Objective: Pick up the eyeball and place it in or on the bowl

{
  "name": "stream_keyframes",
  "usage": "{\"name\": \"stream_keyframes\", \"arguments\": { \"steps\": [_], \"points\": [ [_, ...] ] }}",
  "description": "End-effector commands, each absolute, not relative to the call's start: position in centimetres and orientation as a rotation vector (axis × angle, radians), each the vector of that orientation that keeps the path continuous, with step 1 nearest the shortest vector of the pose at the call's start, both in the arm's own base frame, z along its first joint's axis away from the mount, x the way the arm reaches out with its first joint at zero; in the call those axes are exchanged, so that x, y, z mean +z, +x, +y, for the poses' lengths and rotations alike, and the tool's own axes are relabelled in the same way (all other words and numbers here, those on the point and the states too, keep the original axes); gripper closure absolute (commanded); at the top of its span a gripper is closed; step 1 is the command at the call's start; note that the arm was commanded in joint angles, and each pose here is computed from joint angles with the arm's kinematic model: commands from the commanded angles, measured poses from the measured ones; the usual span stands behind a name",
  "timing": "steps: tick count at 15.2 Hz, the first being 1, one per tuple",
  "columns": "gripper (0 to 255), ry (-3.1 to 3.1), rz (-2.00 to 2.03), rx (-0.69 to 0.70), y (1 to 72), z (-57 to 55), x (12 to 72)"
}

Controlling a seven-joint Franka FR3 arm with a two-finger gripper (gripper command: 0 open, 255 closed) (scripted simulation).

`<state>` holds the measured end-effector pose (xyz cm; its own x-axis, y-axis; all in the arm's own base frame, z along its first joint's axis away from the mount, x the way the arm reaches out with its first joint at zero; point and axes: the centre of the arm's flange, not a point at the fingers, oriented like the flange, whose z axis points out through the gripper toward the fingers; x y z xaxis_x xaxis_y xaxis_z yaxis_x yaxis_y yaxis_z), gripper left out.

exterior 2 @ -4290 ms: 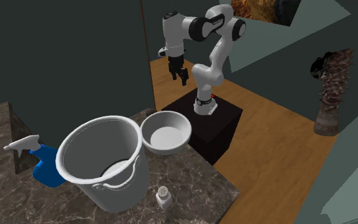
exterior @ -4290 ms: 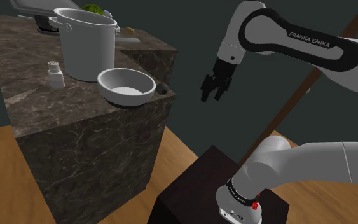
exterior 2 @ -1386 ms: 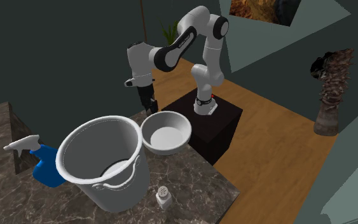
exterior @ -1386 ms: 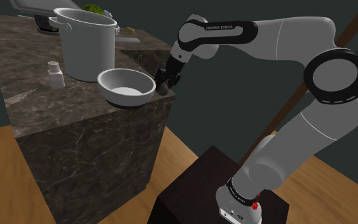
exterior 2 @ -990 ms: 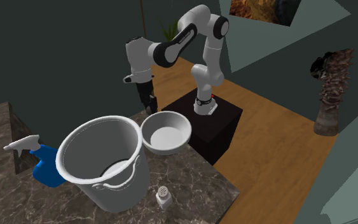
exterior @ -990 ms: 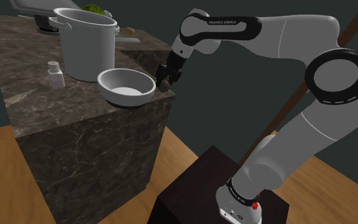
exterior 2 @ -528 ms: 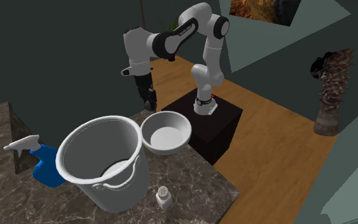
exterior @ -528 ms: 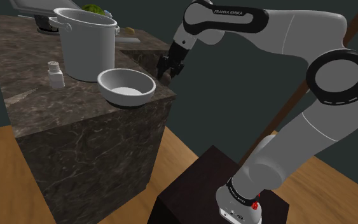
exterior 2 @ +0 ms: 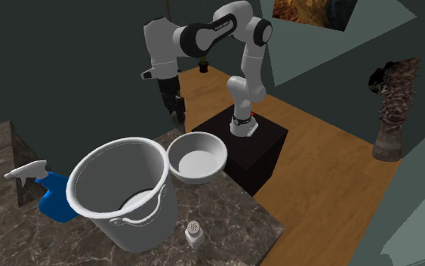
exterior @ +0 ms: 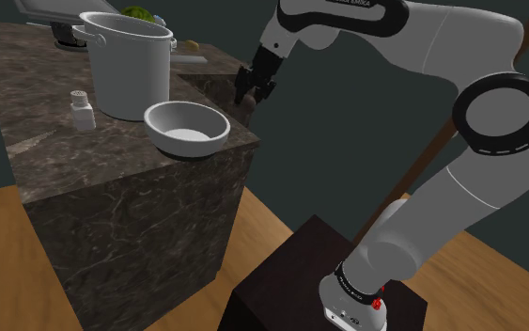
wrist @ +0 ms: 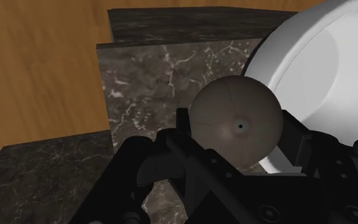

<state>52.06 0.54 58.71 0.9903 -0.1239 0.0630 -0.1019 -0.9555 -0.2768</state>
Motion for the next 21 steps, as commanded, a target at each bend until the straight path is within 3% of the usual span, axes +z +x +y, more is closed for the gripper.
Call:
{"name": "stream_keyframes", "arguments": {
  "steps": [1,10,21],
  "points": [
    [255,-2.858,0.165,-0.115,52.0,0.5,59.8],
    [255,-2.858,0.165,-0.115,52.0,0.5,64.1],
    [255,-2.858,0.165,-0.115,55.7,14.5,64.1]
  ]
}}
